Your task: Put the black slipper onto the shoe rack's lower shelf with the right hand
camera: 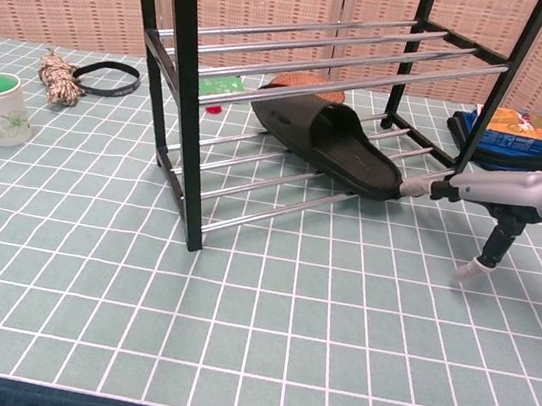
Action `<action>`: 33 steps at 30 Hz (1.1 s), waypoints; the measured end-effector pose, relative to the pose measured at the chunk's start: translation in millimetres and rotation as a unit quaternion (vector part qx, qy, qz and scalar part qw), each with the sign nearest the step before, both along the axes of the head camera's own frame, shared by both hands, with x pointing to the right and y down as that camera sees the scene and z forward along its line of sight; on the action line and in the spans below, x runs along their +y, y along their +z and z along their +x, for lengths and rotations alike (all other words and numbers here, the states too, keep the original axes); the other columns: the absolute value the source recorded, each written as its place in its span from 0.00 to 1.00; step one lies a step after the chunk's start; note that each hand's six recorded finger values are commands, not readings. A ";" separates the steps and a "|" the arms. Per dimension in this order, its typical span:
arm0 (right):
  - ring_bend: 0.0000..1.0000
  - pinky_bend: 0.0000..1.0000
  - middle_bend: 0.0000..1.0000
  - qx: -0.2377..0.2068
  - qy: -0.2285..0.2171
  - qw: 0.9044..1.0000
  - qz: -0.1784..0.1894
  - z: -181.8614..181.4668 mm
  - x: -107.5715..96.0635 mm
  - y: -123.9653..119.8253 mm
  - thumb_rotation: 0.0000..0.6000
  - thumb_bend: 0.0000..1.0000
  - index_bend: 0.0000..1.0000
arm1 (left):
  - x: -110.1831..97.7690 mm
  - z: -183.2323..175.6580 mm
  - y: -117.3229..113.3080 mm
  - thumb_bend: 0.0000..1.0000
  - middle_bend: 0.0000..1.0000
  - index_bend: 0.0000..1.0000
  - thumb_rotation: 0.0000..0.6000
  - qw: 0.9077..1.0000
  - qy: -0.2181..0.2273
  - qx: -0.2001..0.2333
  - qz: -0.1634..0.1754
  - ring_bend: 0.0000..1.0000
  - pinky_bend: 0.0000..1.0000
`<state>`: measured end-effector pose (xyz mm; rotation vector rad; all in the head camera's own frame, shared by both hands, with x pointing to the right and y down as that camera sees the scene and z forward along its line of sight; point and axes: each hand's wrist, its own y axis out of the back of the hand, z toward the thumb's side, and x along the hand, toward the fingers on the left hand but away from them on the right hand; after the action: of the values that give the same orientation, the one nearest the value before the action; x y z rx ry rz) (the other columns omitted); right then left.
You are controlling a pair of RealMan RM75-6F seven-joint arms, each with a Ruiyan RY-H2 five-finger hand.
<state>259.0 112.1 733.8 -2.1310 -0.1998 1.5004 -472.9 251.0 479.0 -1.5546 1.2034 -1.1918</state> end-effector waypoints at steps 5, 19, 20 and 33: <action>0.00 0.04 0.00 -0.007 -0.009 1.000 -0.001 -7.1 3.0 -0.5 1.00 0.18 0.00 | 1.9 -1.6 -4.0 0.26 0.12 0.08 1.00 1.000 -0.003 0.000 0.008 0.09 0.31; 0.00 0.04 0.00 -0.006 -0.029 0.999 0.026 3.4 11.8 -23.8 1.00 0.18 0.00 | 0.0 -4.4 -3.8 0.26 0.12 0.08 1.00 1.000 -0.008 -0.001 0.010 0.09 0.31; 0.00 0.04 0.00 -0.006 -0.027 0.999 0.034 7.9 13.3 -29.4 1.00 0.18 0.00 | -0.2 -4.0 -3.0 0.26 0.12 0.08 1.00 1.000 -0.007 -0.001 0.009 0.09 0.31; 0.00 0.04 0.00 0.038 0.101 0.966 0.233 109.7 29.1 -109.0 1.00 0.18 0.00 | -15.2 6.6 36.2 0.26 0.13 0.08 1.00 0.998 0.007 -0.031 -0.058 0.09 0.31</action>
<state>368.6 141.3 624.8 -1.7124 -0.6888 1.4667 -466.3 235.8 515.2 -1.5963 1.0987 -1.3108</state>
